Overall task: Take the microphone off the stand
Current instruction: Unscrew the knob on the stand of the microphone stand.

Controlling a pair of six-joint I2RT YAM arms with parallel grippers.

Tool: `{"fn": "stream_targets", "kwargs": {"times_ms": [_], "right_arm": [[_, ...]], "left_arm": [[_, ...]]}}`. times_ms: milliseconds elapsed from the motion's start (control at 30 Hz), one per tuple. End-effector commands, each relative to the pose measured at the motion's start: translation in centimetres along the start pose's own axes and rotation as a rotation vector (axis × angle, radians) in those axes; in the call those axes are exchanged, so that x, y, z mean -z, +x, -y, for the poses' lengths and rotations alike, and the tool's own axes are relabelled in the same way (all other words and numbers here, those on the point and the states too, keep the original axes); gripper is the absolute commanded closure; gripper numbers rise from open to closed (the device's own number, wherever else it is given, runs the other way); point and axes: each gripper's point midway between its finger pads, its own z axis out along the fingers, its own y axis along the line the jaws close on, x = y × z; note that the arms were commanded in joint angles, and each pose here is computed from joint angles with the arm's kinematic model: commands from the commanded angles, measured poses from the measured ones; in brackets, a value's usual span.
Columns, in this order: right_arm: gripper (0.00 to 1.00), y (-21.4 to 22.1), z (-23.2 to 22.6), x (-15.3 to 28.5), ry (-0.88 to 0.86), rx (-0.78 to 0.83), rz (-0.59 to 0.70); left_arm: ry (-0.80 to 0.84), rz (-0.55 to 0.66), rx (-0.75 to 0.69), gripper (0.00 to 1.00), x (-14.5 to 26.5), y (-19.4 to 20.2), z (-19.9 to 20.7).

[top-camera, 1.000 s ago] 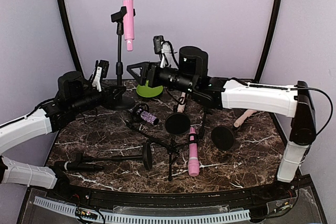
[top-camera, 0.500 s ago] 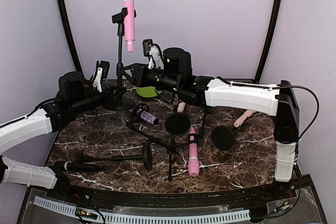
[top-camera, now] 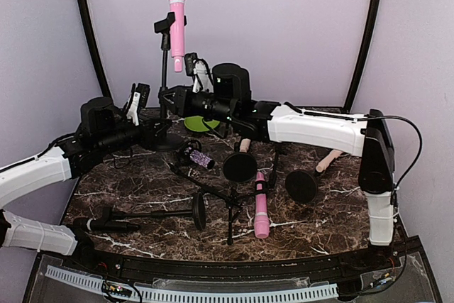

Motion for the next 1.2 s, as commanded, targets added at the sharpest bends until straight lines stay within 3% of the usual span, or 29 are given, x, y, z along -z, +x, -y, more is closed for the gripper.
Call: {"fn": "stream_targets", "kwargs": {"times_ms": [0,333,533,767,1000,1067,1167], "right_arm": [[0.69,-1.7,-1.8,-0.3,-0.069,0.022,0.047],[0.91,-2.2,-3.0,0.9,-0.148,0.084,0.046],[0.94,-2.9,-4.4,3.4,-0.362,0.083,0.03],[0.94,-2.7,-7.4,7.1,-0.669,0.11,-0.036],[0.92,-2.3,-7.8,8.2,-0.703,0.13,-0.068],[0.87,-2.4,-7.2,8.1,-0.67,0.136,-0.053],[0.71,-3.0,-6.0,8.0,-0.599,0.124,-0.018]], "left_arm": [[0.053,0.148,-0.034,1.0,0.9,-4.7,1.6],[0.101,0.151,-0.049,1.0,1.0,-5.1,2.5],[0.324,0.186,-0.102,1.0,2.3,-5.9,6.4],[0.589,0.172,-0.126,1.0,3.7,-5.7,10.5],[0.617,0.159,-0.124,1.0,3.6,-5.4,10.8],[0.602,0.161,-0.126,1.0,3.5,-5.4,10.6],[0.541,0.182,-0.132,1.0,3.4,-5.7,9.8]]}}
